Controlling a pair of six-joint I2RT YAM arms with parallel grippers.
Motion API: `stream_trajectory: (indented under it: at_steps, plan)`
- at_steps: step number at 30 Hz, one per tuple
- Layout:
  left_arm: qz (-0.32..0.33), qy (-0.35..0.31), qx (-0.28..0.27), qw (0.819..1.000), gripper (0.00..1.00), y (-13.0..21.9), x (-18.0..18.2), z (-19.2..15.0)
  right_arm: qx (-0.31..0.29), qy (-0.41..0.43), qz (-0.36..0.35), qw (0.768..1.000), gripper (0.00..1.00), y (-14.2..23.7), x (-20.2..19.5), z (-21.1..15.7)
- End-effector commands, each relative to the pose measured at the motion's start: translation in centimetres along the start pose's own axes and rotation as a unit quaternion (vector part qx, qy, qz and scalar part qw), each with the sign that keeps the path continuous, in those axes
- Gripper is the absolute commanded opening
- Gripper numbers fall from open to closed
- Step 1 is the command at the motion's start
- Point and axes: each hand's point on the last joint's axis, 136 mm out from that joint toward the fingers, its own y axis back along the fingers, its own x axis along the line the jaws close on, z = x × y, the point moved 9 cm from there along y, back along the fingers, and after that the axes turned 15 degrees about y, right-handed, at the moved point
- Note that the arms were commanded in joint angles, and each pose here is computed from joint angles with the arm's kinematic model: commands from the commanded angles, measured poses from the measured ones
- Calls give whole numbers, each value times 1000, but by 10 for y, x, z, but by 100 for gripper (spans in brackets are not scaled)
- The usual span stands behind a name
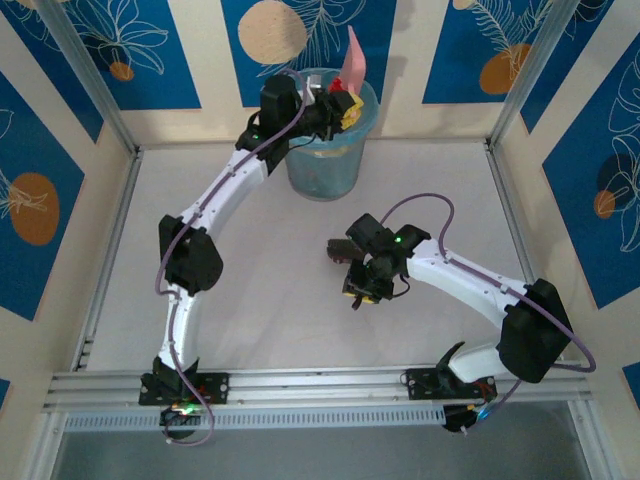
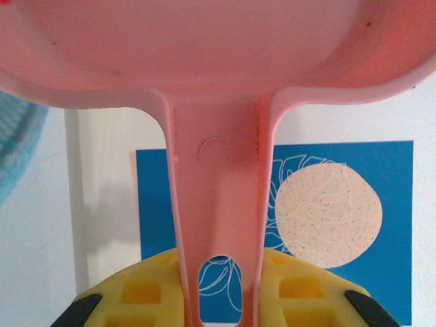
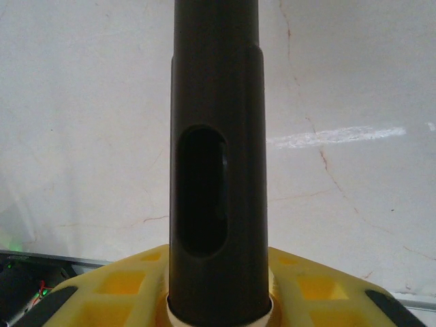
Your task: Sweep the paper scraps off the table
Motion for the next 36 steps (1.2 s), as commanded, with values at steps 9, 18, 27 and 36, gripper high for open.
stream_trajectory:
  at_steps: [9,18,27,36]
  plan:
    - [-122,12,-2,992,0,10,-28,2,-6,3,-7,1000,0,6,0,-7]
    - [-130,4,4,992,0,16,-31,-3,-4,5,-7,1000,0,4,2,-8]
    - [-54,-65,0,996,0,37,-35,-23,-29,18,0,999,0,9,3,-9]
    - [73,-199,-52,976,0,98,-38,-58,-126,139,54,981,0,22,37,-11]
